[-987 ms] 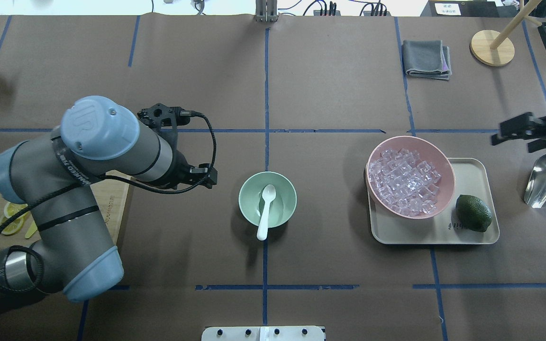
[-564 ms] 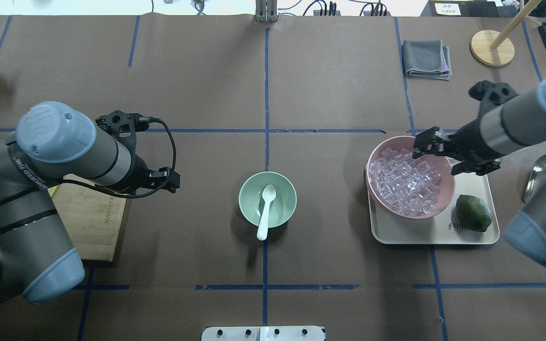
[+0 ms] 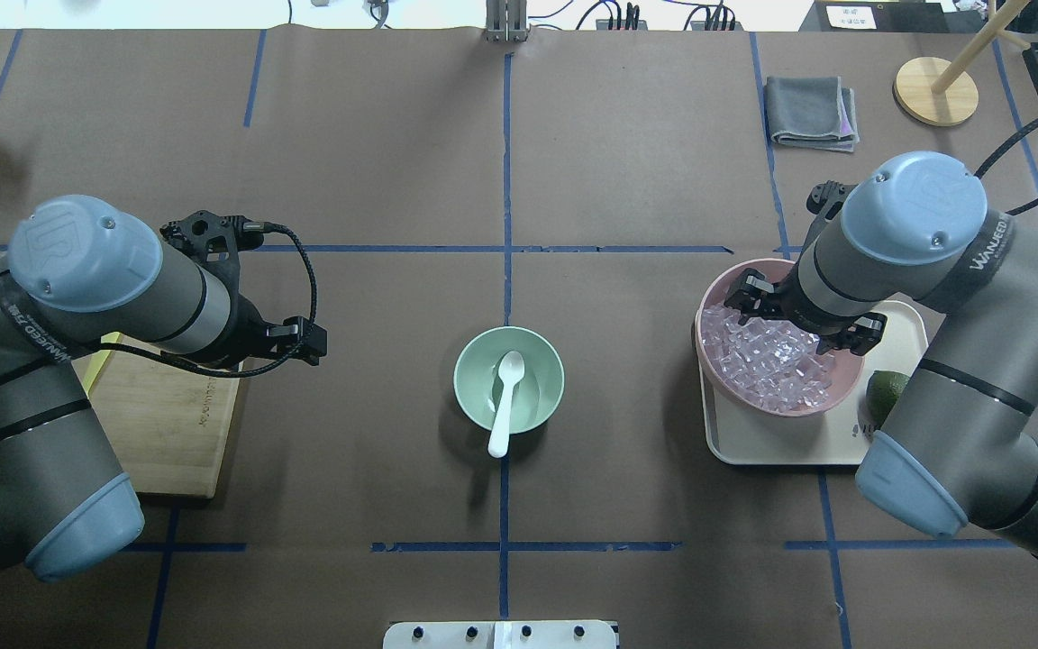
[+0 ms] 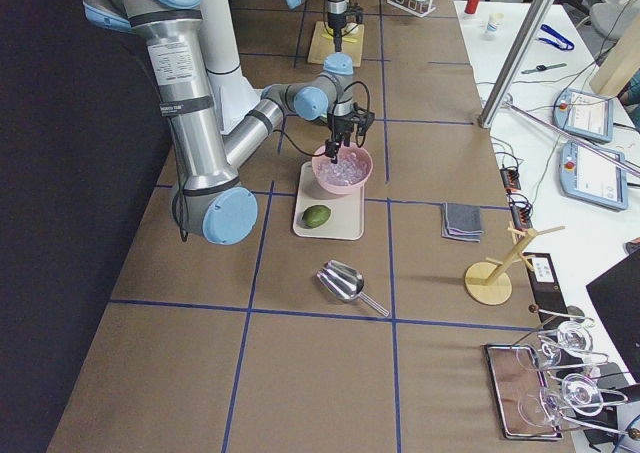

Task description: Put spoon and ice into bowl

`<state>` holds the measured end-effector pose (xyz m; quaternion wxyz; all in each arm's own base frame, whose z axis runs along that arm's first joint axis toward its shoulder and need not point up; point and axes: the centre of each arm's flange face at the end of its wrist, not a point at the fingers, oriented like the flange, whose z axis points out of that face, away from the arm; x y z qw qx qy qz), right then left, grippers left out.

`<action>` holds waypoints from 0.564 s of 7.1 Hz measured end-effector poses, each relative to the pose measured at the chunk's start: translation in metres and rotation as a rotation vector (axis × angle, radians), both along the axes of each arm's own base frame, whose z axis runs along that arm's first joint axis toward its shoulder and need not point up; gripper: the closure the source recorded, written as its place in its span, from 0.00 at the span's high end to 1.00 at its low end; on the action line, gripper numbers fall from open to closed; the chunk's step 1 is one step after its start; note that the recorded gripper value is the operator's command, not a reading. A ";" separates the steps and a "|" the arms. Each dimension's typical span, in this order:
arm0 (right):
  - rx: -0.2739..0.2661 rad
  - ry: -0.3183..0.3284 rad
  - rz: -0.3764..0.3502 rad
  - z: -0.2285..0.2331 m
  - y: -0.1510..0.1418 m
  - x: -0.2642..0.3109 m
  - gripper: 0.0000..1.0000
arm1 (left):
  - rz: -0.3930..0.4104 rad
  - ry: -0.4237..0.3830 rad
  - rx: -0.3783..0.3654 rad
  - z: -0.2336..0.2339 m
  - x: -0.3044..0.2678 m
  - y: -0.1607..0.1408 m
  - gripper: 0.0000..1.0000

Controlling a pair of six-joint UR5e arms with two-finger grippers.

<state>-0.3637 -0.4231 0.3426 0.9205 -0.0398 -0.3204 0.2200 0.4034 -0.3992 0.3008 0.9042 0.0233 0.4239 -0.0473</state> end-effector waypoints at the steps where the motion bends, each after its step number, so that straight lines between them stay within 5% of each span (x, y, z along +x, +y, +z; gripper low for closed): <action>1: -0.016 0.020 0.001 0.011 -0.001 -0.003 0.93 | -0.001 0.001 -0.001 -0.001 0.000 0.000 0.99; 4: -0.039 0.046 0.000 0.027 0.001 -0.004 0.91 | -0.002 0.006 0.001 -0.003 0.000 0.001 0.99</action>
